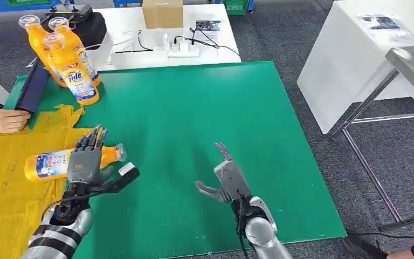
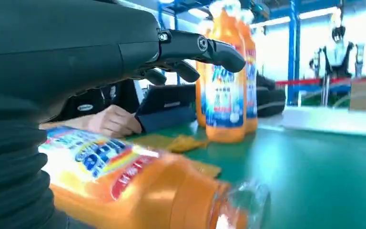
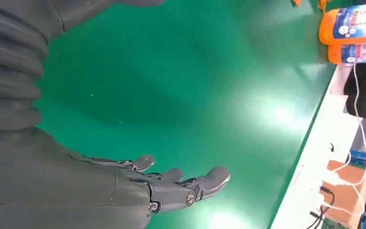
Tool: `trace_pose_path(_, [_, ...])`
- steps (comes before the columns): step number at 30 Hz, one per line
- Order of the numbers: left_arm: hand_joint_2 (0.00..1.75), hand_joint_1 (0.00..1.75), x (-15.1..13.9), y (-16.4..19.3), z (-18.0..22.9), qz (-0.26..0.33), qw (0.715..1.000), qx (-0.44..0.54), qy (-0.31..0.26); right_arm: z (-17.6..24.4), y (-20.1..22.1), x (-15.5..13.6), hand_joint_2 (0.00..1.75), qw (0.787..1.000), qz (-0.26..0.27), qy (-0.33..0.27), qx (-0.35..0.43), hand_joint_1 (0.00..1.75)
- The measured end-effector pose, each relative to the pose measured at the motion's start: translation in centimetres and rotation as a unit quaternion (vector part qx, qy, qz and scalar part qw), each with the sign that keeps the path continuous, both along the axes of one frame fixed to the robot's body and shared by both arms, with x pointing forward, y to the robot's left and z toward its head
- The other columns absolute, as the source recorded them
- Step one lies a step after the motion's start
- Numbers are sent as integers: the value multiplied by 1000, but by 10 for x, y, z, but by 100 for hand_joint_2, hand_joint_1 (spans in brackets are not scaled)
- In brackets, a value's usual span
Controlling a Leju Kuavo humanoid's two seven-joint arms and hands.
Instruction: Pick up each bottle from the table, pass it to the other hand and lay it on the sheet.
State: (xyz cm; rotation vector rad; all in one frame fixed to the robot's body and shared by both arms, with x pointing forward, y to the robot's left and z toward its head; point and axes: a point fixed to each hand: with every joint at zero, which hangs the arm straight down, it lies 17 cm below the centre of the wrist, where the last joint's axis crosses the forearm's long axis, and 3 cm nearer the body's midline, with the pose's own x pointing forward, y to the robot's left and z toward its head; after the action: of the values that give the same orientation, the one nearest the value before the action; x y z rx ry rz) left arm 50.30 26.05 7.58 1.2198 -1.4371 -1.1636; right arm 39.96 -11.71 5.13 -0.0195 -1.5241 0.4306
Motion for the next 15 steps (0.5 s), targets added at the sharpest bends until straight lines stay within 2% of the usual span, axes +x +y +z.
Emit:
trace_pose_path(3, [175, 0, -5, -5, 14, -9, 999, -23, -25, 1, -2, -1, 175, 1000, -3, -1, 3, 0])
trace_pose_path(6, [175, 0, -16, -16, 42, -36, 992, -95, -74, -2, -8, -4, 175, 1000, -11, 7, 11, 0])
trace_pose_path(11, [175, 0, -48, -50, 88, -114, 941, -302, -98, -11, -19, -5, 175, 999, -15, 29, 32, 0])
trace_pose_path(15, [175, 0, -64, -63, 115, -137, 922, -342, -120, -14, -28, -4, 175, 999, -19, 32, 30, 0])
